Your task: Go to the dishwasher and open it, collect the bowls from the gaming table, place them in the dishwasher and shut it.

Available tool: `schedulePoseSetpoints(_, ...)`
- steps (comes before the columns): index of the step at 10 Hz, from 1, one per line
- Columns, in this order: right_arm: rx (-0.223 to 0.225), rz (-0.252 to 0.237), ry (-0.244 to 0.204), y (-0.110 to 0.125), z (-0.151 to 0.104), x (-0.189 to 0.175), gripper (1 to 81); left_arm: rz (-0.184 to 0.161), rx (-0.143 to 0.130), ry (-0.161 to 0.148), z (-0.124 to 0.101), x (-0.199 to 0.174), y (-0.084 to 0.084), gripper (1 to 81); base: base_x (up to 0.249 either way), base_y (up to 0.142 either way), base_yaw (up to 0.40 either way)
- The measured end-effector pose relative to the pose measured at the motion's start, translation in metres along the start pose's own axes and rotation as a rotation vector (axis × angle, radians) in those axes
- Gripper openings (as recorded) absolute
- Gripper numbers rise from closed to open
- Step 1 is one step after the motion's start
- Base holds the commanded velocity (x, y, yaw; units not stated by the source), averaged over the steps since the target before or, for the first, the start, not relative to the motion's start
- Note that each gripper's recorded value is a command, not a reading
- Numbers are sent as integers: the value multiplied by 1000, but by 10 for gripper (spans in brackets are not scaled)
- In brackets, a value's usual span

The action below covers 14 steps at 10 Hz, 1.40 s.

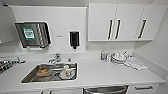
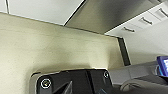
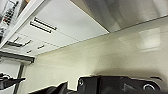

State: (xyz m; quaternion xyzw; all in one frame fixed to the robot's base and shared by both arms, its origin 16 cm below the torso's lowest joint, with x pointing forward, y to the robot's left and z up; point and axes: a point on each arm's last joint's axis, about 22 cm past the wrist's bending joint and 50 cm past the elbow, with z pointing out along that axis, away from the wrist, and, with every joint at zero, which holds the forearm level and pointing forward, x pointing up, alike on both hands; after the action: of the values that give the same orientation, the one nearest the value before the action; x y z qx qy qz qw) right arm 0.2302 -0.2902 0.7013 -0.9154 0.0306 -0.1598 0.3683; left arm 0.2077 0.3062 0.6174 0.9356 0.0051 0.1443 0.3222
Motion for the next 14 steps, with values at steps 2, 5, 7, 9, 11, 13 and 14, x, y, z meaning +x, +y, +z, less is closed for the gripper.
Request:
schedulePoseSetpoints(2,14,4,16,-3,5,33,811,-26,0,-31,15,-4,-8,811,0,0,0)
schedulePoseSetpoints(5,34,28,-7,-1,24,61,811,-48,18,-62,23,7,-29,811,0,0,0)
schedulePoseSetpoints(7,47,28,-6,3,38,76,811,-30,0,-28,27,42,-28,811,0,0,0)
schedulePoseSetpoints(9,48,22,-4,10,47,78,811,-11,-35,10,20,70,-14,811,0,0,0)
schedulePoseSetpoints(11,51,9,13,18,55,85,811,20,-84,37,6,90,10,811,0,0,0)
schedulePoseSetpoints(13,51,20,14,28,69,95,811,44,-94,28,-4,96,13,811,0,0,0)
schedulePoseSetpoints(14,53,25,9,33,77,101,811,51,-104,20,-3,98,16,811,0,0,0)
